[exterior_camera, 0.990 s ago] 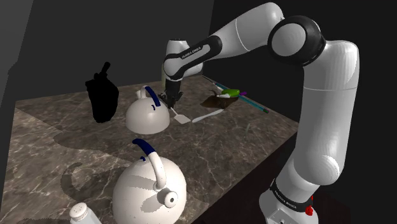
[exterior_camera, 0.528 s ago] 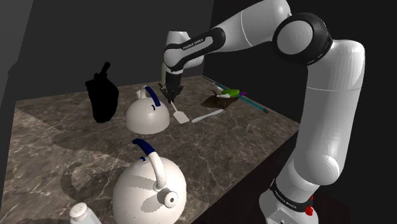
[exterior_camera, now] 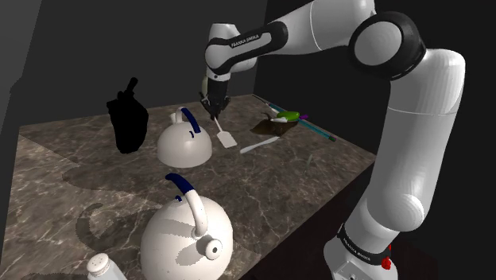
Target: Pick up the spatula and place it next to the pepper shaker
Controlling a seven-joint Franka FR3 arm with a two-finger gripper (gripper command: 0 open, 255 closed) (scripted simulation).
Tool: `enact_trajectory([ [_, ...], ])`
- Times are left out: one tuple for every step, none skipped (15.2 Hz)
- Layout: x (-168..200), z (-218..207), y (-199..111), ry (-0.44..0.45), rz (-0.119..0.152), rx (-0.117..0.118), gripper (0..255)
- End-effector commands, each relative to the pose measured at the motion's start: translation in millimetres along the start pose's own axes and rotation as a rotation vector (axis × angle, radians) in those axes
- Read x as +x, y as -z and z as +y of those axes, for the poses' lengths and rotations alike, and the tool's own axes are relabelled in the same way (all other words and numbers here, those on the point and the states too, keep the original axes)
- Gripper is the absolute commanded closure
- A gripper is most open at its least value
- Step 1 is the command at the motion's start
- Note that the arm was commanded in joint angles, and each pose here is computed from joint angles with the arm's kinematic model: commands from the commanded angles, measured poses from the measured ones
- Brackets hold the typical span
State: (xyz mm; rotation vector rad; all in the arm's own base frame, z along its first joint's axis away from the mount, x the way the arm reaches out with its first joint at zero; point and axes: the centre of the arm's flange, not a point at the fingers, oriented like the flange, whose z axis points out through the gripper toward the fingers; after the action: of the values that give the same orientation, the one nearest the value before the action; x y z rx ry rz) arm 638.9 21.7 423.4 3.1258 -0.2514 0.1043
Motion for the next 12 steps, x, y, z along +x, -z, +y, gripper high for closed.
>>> enact_trajectory([
  [1.4,-0.3,10.0,0.000,0.000,0.000,255],
  [1.7,-0.3,15.3,0.000,0.000,0.000,255],
  [2.1,-0.3,20.5,0.000,0.000,0.000,255],
  [2.4,-0.3,25.8,0.000,0.000,0.000,255],
  [2.8,-0.3,31.1,0.000,0.000,0.000,255],
  [3.1,-0.3,36.4,0.000,0.000,0.000,255],
  [3.5,-0.3,41.6,0.000,0.000,0.000,255],
  [3.8,-0.3,46.9,0.000,0.000,0.000,255],
  [4.2,-0.3,52.2,0.000,0.000,0.000,255],
  [4.5,-0.4,57.4,0.000,0.000,0.000,255],
  [4.9,-0.4,62.7,0.000,0.000,0.000,255],
  [5.2,-0.4,68.0,0.000,0.000,0.000,255],
])
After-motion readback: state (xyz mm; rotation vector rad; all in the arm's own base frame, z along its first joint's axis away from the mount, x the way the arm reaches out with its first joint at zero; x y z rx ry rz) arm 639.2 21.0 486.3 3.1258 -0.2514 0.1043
